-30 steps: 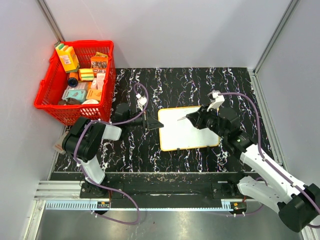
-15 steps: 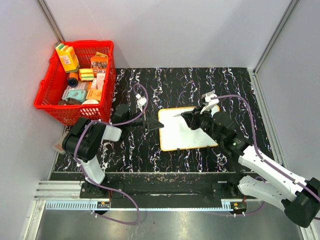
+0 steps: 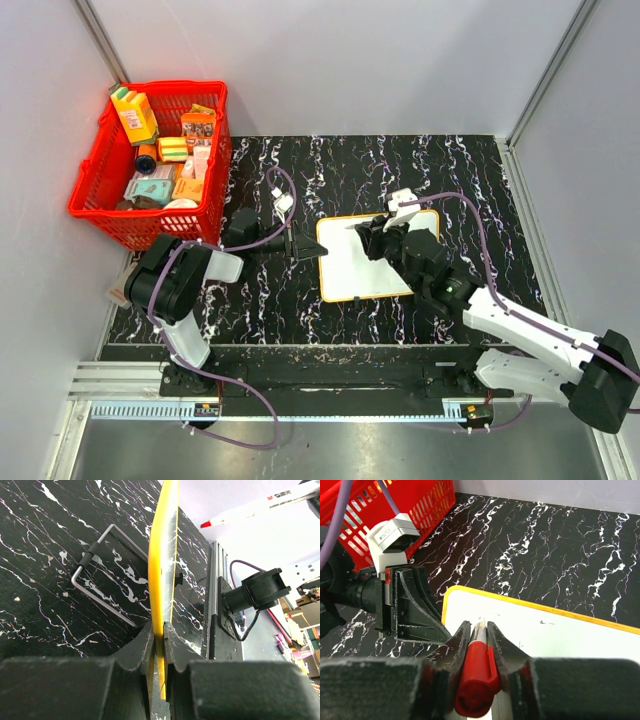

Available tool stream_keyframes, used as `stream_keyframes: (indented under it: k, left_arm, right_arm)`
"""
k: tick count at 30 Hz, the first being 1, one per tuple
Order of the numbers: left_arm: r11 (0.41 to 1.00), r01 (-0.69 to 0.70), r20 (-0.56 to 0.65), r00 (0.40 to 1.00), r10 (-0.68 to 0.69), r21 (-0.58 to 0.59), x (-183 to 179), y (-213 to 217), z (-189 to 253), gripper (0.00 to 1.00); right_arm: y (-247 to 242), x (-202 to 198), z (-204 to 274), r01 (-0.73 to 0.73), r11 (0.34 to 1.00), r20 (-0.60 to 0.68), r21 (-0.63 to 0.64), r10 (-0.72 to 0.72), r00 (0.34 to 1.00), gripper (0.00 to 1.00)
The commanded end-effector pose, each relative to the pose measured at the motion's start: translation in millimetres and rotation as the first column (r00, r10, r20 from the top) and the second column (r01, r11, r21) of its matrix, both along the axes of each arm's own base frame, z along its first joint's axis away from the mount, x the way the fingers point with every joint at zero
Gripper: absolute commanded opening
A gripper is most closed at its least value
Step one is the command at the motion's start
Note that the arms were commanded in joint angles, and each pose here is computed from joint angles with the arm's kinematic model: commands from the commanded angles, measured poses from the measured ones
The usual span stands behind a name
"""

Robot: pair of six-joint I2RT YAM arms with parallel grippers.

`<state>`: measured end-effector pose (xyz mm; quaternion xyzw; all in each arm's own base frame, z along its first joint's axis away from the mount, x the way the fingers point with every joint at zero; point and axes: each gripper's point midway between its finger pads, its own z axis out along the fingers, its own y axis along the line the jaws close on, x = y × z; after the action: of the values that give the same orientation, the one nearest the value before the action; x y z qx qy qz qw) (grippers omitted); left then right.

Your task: Write a sentence on the whiteboard

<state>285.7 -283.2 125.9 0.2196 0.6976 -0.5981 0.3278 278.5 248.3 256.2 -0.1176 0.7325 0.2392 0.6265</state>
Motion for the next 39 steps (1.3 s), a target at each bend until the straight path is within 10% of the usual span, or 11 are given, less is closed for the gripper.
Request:
stream_keyframes:
  k: [1, 39]
  left_arm:
    - [1.000, 0.016, 0.109, 0.994, -0.013, -0.027, 2, -2, 11, 0.00]
    - [0.999, 0.016, 0.115, 0.993, -0.012, -0.030, 1, -2, 12, 0.00]
  right_arm:
    - [4, 9, 27, 0.030, 0.998, 0.068, 0.052, -0.034, 0.997, 0.00]
    - [8, 12, -19, 0.040, 0.999, -0.018, 0.007, -0.040, 0.999, 0.00]
